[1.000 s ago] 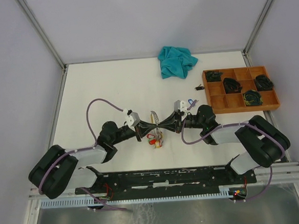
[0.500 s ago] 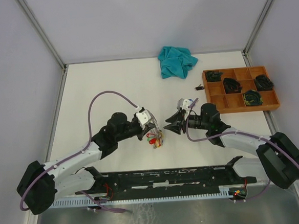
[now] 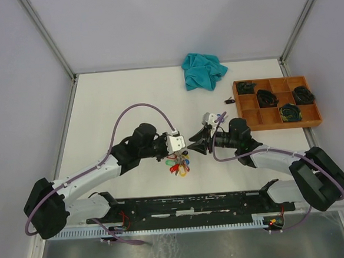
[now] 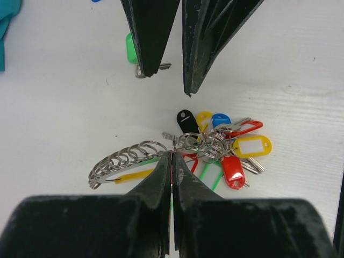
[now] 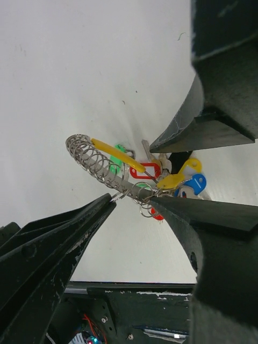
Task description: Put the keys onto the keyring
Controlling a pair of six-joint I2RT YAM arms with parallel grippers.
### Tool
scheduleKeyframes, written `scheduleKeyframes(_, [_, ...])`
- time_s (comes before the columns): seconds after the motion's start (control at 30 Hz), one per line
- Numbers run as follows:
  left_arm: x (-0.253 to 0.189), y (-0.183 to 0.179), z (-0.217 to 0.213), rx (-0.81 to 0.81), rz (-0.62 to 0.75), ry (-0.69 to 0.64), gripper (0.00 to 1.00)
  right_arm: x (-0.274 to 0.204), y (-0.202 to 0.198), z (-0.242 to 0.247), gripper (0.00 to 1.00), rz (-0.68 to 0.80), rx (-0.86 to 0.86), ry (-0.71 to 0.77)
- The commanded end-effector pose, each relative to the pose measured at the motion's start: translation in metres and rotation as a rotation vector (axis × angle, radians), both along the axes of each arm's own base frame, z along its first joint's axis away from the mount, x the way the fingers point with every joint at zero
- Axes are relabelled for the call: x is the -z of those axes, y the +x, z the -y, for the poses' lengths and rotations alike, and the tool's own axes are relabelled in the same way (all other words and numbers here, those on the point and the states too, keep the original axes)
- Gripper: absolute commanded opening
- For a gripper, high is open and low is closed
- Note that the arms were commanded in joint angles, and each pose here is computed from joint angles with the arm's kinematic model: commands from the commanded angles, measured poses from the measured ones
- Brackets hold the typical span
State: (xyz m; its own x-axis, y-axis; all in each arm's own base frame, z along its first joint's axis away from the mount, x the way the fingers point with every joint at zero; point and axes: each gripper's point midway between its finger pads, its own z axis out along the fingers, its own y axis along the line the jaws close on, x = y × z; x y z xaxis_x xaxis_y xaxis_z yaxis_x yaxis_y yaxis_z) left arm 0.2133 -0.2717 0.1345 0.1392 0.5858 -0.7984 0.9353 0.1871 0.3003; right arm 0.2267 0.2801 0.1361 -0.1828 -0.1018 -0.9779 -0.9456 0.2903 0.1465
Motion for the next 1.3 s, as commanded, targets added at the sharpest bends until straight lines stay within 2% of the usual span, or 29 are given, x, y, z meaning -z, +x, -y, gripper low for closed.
scheduleKeyframes(0.0, [-0.030, 0.011, 0.013, 0.078, 0.124, 0.001, 0.03, -0.023, -0.004, -0.013, 0.44, 0.172, -0.119, 0.086])
scheduleKeyframes(0.2, [-0.027, 0.010, 0.016, 0.069, 0.075, 0.028, 0.03, -0.022, -0.005, -0.027, 0.36, 0.237, -0.210, 0.096])
scheduleKeyframes(0.47, [-0.029, 0.014, 0.020, 0.040, 0.031, 0.037, 0.03, -0.015, -0.005, -0.037, 0.35, 0.241, -0.242, 0.054])
scheduleKeyframes(0.97, [-0.034, 0.008, 0.025, 0.056, 0.017, -0.015, 0.03, -0.002, -0.007, -0.044, 0.20, 0.199, -0.273, 0.038])
scheduleKeyframes(1.07, [-0.033, 0.005, 0.027, 0.069, 0.012, -0.024, 0.03, -0.001, -0.006, -0.045, 0.13, 0.195, -0.274, 0.037])
scheduleKeyframes(1.17, [-0.031, 0.003, 0.027, 0.080, 0.006, -0.028, 0.03, -0.002, -0.006, -0.045, 0.01, 0.200, -0.271, 0.038])
scheduleKeyframes(1.27, [-0.028, 0.001, 0.025, 0.083, 0.009, -0.027, 0.03, -0.005, -0.006, -0.044, 0.01, 0.207, -0.268, 0.041])
